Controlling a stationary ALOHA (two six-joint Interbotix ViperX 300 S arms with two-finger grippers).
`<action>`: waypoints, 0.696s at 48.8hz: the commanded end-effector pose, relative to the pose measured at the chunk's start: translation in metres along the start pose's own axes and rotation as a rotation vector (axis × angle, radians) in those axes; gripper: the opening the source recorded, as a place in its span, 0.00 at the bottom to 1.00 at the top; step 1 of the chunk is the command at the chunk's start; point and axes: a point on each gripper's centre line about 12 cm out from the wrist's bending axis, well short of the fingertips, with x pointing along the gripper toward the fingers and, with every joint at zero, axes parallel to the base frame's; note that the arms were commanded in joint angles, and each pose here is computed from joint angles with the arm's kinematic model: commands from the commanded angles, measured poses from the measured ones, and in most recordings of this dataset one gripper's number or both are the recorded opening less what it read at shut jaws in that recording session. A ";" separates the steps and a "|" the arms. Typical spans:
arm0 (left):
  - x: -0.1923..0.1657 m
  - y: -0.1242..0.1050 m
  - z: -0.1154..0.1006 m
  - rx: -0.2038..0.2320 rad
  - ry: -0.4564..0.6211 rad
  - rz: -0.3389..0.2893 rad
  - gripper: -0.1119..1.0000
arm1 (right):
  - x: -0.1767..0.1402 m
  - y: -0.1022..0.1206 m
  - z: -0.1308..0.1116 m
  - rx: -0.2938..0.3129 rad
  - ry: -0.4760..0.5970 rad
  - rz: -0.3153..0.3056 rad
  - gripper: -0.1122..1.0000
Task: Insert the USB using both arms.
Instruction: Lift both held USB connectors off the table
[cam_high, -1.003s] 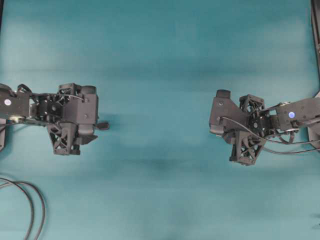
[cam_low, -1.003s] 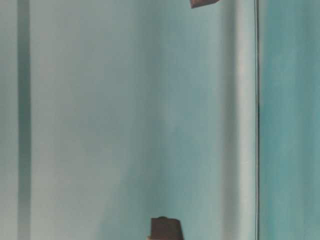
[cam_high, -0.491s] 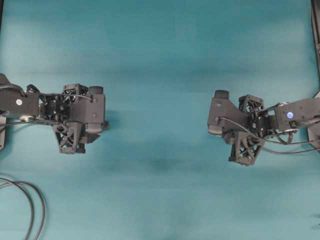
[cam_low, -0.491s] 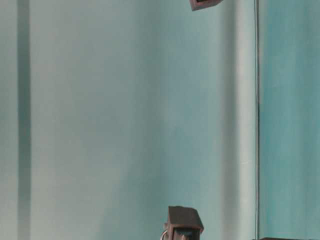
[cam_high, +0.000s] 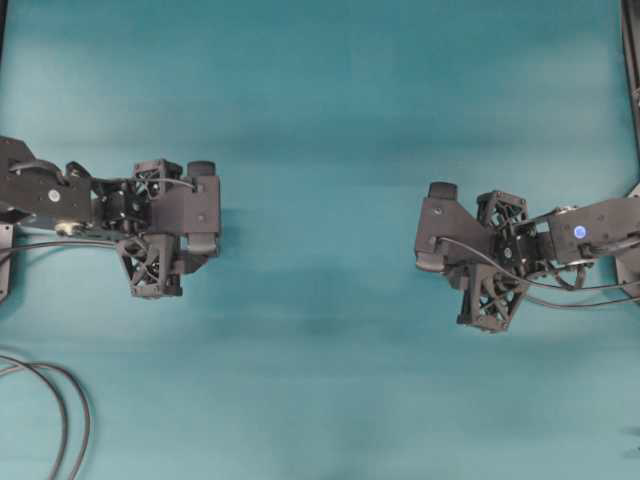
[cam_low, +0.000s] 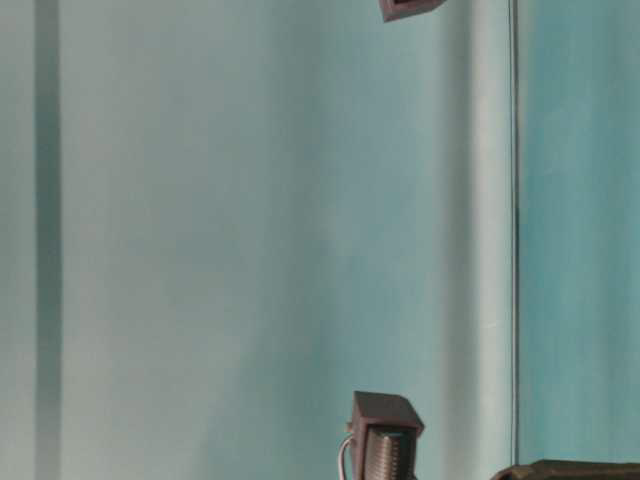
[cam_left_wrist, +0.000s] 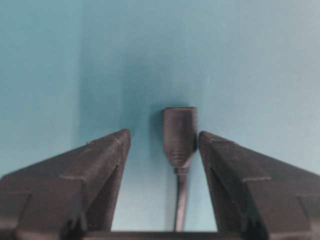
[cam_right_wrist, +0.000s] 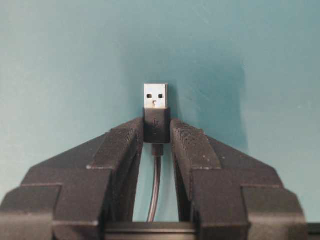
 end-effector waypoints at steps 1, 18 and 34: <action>-0.001 -0.005 0.007 0.033 -0.019 -0.007 0.66 | 0.003 0.009 -0.001 -0.025 0.006 0.012 0.29; 0.004 -0.010 0.002 0.045 0.002 -0.015 0.54 | 0.002 0.011 0.005 -0.027 -0.009 0.018 0.29; 0.006 -0.011 -0.006 0.048 0.021 -0.016 0.34 | -0.002 0.019 0.009 -0.071 -0.012 0.021 0.29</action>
